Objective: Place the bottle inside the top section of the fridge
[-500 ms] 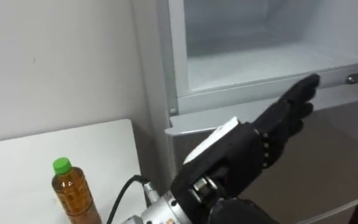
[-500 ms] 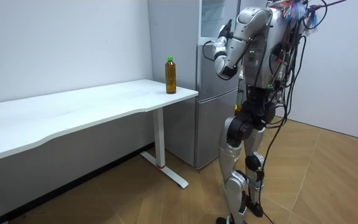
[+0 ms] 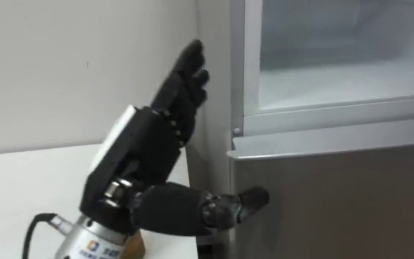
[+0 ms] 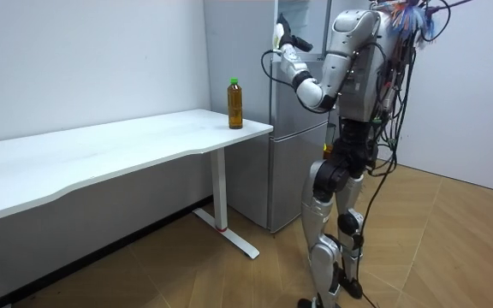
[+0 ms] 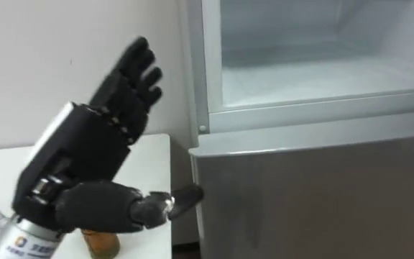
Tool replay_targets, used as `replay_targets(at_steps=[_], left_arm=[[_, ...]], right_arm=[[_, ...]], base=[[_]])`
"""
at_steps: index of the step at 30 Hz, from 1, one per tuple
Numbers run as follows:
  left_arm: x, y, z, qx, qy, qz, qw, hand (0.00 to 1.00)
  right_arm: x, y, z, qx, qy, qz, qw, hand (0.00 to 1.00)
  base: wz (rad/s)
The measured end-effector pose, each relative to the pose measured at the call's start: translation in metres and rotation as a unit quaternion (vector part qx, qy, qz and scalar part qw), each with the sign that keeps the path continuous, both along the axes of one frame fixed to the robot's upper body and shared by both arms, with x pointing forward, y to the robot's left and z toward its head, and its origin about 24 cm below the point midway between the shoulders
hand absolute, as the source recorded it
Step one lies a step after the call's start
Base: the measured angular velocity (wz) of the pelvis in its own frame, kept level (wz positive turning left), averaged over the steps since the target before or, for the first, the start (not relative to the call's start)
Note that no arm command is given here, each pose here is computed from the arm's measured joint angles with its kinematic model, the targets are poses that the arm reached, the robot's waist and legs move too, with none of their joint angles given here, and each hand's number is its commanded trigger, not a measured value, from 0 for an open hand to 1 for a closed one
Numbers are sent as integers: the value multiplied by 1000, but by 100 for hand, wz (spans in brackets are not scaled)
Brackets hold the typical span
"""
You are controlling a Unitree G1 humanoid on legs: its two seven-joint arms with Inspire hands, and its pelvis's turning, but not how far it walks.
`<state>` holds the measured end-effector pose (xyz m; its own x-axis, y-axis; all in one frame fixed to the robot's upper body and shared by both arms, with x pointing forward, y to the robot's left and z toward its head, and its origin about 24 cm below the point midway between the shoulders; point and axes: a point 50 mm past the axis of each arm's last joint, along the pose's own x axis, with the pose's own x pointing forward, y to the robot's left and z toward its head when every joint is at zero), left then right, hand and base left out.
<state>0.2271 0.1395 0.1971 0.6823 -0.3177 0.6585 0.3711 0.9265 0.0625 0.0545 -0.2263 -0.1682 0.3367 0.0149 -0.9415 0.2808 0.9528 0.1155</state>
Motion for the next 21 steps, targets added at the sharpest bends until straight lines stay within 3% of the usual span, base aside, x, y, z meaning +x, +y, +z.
replay_targets(at_steps=[7, 13, 15, 21], left_arm=[[-16, 43, 6, -42, -41, 123, 991, 0], [-31, 79, 5, -65, -47, 255, 964, 0], [-37, 96, -10, -72, -16, 317, 945, 0], [-51, 127, -63, -75, 110, 421, 897, 0]], right_arm=[[-18, -2, -1, 0, 5, -28, 1000, 0], [-31, -4, -1, 3, 10, -54, 998, 0], [-32, -4, -1, 1, 9, -59, 998, 0], [-38, -5, -1, -2, 3, -86, 996, 0]], base=[[10], [8], [6], [9]])
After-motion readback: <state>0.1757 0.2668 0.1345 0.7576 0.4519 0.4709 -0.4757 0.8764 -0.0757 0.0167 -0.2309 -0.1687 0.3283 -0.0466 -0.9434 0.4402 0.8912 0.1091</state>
